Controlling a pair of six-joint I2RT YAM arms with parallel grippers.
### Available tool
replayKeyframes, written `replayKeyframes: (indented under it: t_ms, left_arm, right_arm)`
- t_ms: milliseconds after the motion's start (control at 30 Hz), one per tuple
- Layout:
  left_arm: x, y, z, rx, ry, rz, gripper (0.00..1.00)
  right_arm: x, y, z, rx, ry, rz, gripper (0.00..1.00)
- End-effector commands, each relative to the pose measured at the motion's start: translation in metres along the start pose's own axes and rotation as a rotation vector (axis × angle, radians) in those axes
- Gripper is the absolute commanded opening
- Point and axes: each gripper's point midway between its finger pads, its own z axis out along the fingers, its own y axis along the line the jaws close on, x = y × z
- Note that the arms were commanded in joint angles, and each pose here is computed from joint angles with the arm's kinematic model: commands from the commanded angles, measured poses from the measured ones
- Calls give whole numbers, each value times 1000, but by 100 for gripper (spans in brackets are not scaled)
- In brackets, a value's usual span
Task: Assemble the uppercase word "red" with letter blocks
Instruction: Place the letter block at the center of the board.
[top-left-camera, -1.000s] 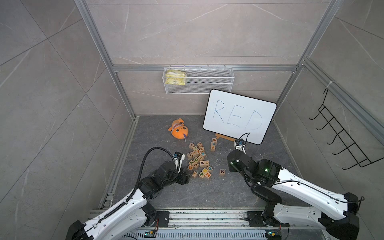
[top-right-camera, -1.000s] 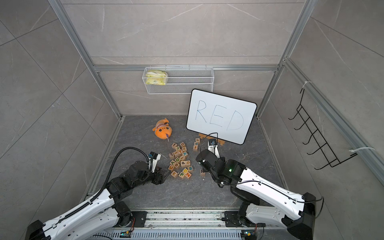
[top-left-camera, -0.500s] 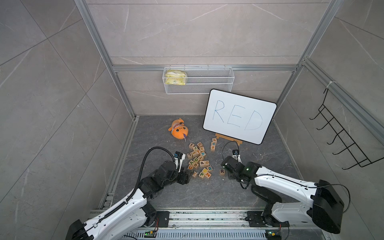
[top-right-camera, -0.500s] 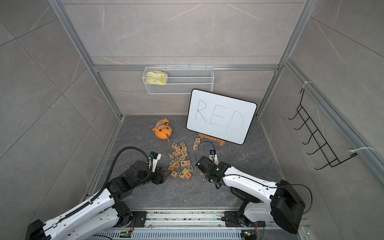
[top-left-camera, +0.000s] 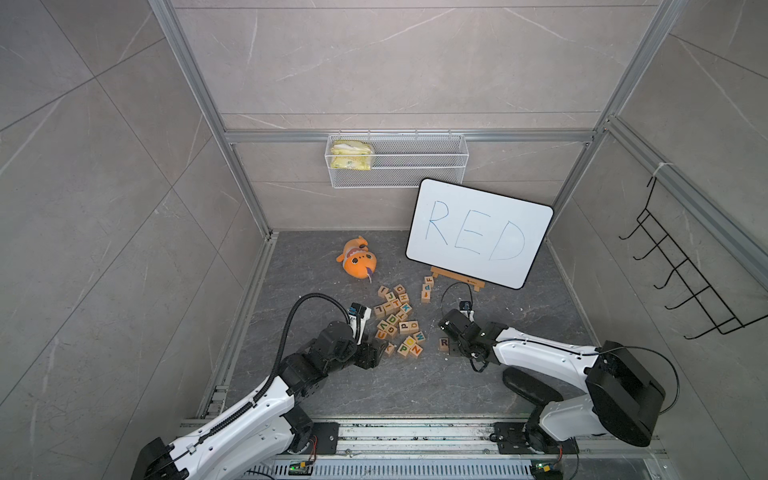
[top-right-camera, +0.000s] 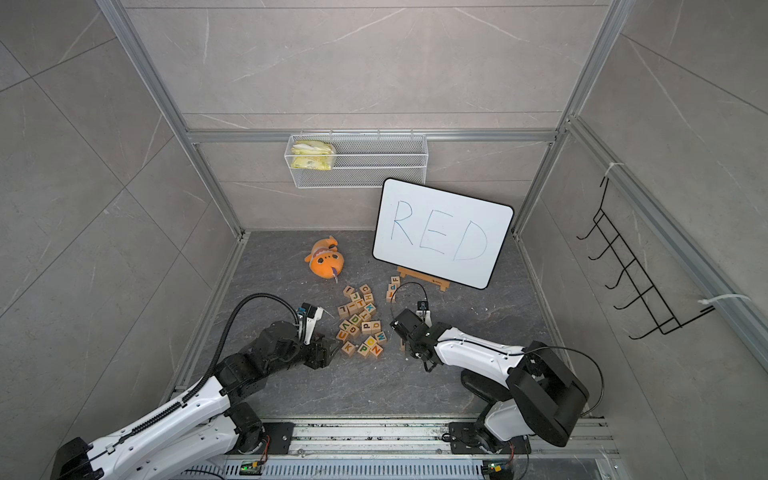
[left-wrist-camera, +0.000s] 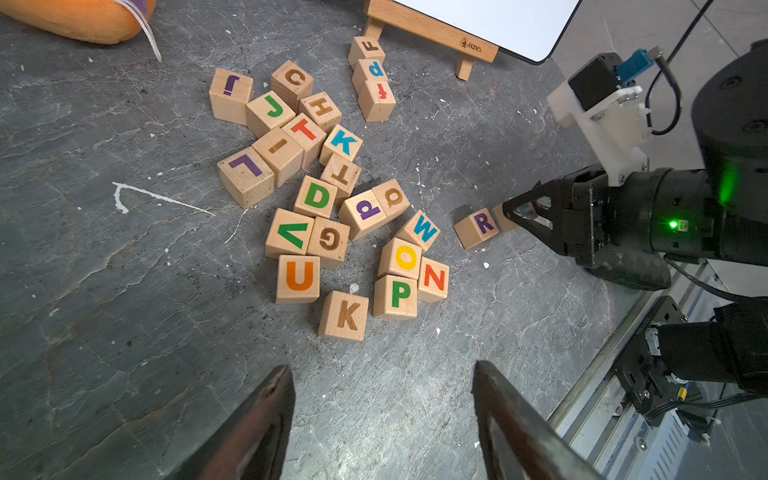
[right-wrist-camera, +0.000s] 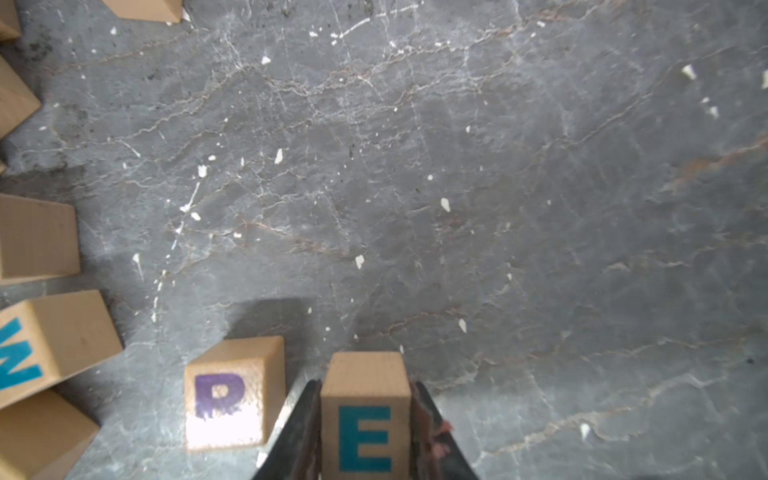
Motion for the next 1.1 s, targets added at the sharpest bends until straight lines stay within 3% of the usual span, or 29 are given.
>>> replayKeyframes:
  t_ms: [0, 1067]
  left_arm:
    - [-18, -13, -5, 42, -51, 30, 71]
    - [-18, -13, -5, 42, -50, 31, 71]
  right_arm:
    - [4, 1, 8, -15, 15, -4, 26]
    - [8, 1, 17, -18, 51, 2, 30]
